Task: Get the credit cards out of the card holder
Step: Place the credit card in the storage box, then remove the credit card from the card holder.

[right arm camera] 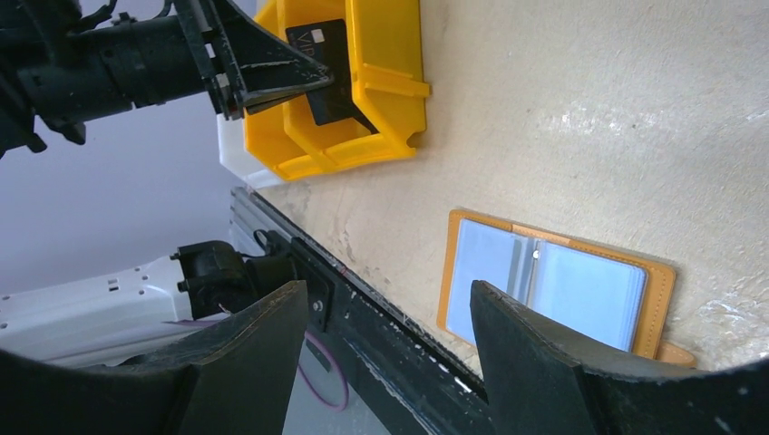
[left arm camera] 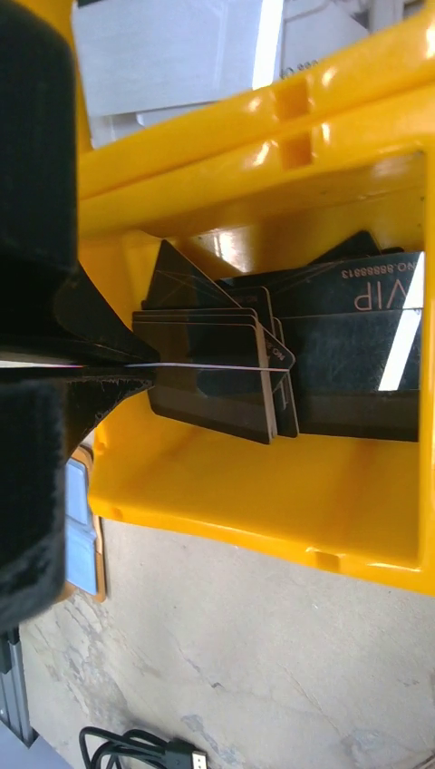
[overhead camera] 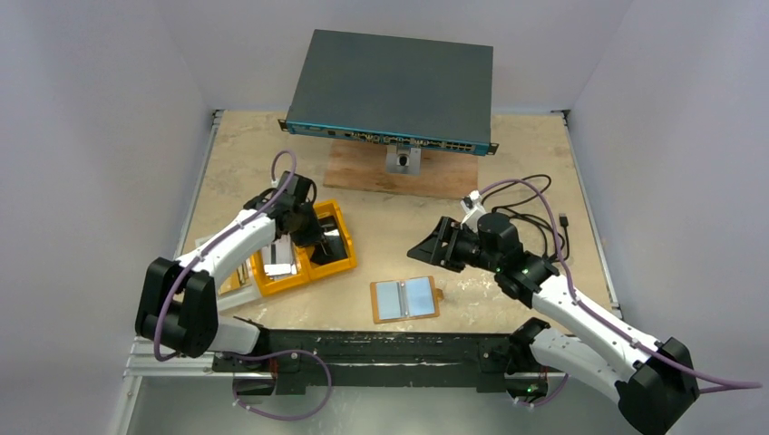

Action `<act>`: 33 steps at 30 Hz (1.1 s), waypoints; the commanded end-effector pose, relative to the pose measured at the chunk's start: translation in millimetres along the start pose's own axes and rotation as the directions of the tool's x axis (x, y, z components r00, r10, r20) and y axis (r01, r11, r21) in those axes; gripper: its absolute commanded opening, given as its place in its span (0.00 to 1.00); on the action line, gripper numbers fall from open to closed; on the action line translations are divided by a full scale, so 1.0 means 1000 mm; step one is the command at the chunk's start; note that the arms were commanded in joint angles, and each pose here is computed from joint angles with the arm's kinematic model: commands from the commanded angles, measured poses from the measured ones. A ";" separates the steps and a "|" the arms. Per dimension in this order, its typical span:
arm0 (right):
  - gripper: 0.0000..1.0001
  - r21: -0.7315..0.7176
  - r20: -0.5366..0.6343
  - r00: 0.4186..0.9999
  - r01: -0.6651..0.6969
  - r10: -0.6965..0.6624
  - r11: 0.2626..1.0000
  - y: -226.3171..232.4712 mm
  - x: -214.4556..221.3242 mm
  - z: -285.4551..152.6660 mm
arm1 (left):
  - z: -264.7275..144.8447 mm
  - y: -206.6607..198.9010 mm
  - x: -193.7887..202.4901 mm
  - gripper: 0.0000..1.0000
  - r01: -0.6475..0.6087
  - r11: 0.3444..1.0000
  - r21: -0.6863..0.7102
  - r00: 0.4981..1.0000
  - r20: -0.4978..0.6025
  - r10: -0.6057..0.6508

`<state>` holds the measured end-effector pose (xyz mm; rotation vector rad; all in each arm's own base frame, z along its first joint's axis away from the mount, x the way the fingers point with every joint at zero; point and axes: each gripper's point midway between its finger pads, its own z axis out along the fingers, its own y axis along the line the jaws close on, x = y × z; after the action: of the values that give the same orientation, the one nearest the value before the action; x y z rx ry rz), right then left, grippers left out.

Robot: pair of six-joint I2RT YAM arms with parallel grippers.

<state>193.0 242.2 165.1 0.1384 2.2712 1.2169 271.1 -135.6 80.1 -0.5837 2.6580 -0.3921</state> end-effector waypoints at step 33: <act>0.62 0.316 -0.076 0.986 0.162 -0.145 0.935 -0.039 0.040 0.023 | -0.083 -0.045 0.057 0.62 -0.256 0.917 0.307 0.964 0.018 0.264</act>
<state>171.3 242.0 101.9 0.0477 2.4841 0.9007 224.9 -169.2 154.6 -0.2141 2.5479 -0.6475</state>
